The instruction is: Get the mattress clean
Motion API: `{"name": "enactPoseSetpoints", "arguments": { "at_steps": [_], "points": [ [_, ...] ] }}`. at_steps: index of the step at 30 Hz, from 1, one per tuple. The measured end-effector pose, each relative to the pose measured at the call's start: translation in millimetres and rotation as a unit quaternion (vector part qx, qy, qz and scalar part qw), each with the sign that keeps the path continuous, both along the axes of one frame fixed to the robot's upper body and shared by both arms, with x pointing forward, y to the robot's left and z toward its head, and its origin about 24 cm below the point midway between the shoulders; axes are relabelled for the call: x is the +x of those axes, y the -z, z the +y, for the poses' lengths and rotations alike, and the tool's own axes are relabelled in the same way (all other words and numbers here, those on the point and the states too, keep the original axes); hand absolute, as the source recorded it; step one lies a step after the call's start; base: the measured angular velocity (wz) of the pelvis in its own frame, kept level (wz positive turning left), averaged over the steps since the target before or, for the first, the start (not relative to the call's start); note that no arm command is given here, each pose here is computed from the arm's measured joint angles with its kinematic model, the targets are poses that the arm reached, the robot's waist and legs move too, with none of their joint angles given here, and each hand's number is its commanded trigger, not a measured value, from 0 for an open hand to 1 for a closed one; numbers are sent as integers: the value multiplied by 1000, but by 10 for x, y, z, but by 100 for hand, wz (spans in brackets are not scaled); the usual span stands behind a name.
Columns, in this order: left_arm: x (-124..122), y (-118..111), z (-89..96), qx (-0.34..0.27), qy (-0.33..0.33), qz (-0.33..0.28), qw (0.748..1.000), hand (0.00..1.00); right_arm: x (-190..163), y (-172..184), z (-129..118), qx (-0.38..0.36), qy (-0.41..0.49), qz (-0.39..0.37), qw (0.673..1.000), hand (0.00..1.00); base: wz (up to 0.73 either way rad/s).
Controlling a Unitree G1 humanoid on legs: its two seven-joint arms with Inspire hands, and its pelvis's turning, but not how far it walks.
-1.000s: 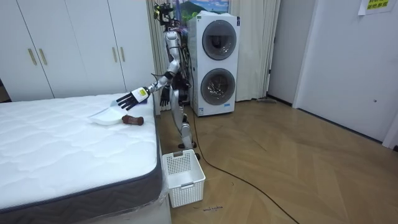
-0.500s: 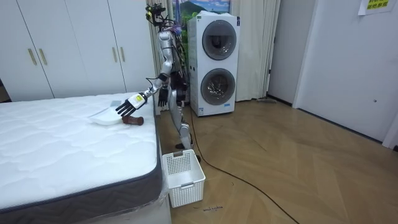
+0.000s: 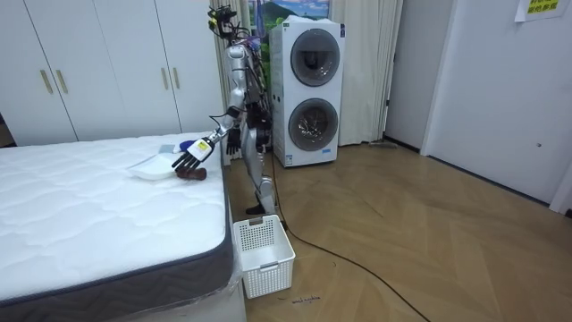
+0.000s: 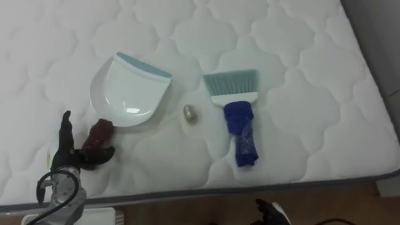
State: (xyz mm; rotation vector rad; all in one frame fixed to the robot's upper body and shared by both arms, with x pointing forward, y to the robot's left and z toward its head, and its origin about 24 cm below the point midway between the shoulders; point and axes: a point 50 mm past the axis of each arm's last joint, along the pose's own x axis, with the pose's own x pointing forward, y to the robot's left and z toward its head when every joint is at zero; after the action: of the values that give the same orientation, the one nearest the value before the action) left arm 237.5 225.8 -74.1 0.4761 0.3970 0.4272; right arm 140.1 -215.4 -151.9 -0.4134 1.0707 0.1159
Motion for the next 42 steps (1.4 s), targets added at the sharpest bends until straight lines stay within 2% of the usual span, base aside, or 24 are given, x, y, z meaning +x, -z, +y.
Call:
{"name": "enactPoseSetpoints", "arguments": {
  "at_steps": [8,27,42],
  "points": [
    [48,-7,4,2,-2,5,1000,0,30,-14,-20,12,32,-8,999,0,0],
    [302,-208,-22,10,-1,-37,999,0,124,-52,-30,17,58,-30,998,0,0],
    [357,-334,139,44,-33,-65,996,0,167,-71,-32,13,57,-41,997,0,0]
  ]
}}
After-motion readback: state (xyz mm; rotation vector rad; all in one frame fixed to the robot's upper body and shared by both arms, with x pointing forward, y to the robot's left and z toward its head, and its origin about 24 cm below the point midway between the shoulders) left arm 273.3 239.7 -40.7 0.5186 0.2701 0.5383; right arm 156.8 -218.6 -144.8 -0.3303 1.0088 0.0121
